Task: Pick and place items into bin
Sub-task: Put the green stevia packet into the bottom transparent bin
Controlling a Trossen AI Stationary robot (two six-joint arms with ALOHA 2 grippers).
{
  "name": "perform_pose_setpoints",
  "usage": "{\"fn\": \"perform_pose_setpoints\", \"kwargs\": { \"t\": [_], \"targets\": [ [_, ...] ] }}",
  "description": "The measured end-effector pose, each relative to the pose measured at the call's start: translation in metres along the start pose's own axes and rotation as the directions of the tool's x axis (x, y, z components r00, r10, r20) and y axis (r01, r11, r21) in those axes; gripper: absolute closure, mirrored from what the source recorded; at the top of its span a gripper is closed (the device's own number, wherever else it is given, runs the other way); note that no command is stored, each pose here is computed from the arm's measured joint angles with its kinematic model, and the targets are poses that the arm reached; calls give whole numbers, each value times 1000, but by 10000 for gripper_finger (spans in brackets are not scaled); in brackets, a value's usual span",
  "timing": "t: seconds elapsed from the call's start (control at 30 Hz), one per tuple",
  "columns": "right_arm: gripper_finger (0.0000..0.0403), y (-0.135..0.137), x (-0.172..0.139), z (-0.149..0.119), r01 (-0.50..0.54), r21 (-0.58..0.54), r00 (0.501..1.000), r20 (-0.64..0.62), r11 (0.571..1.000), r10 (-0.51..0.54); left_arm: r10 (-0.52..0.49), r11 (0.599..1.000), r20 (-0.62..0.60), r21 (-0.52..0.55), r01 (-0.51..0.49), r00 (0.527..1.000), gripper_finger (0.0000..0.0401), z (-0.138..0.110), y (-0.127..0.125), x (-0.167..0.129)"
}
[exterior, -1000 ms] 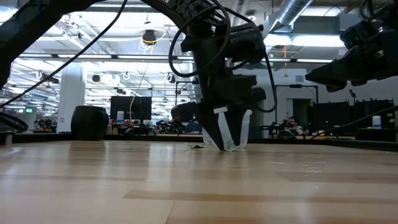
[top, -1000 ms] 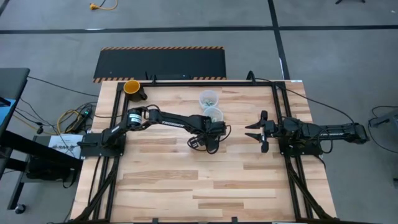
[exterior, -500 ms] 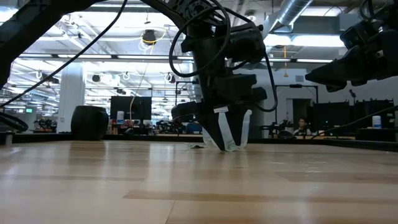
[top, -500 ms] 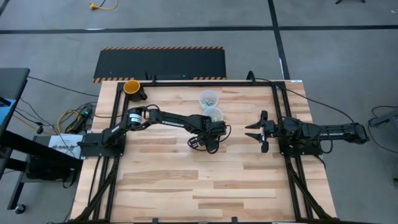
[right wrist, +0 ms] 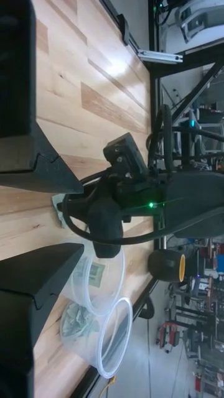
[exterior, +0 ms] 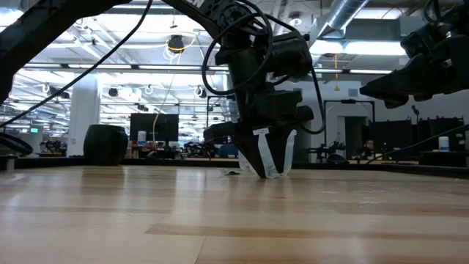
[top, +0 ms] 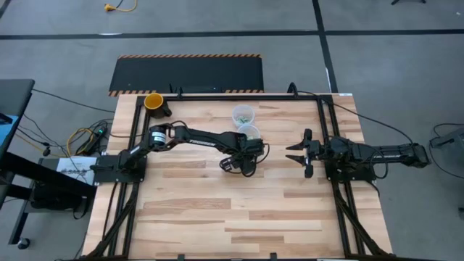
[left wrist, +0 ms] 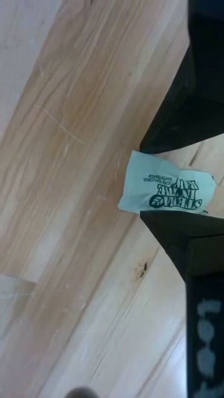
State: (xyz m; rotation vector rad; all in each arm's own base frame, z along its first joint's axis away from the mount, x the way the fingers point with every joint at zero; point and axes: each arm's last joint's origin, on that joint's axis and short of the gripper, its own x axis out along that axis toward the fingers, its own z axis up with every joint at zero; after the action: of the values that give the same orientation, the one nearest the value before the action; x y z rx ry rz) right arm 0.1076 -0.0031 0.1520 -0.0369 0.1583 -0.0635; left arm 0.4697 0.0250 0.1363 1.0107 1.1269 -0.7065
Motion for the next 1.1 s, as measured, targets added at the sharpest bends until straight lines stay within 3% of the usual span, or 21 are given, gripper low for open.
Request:
{"fn": "perform_pose_setpoints", "kwargs": {
  "t": [0.17,0.43,1.1],
  "targets": [
    [270,0,0,0,0,0,1000,-1,1000,0,-8,1000,0,7,8,1000,270,1,0,0],
    [269,0,0,0,0,0,1000,-1,1000,0,-25,999,-13,38,26,1000,389,7,-5,1],
    [268,0,0,0,0,0,1000,-1,1000,0,67,998,-182,21,-64,981,401,42,-6,-20]
  ]
}}
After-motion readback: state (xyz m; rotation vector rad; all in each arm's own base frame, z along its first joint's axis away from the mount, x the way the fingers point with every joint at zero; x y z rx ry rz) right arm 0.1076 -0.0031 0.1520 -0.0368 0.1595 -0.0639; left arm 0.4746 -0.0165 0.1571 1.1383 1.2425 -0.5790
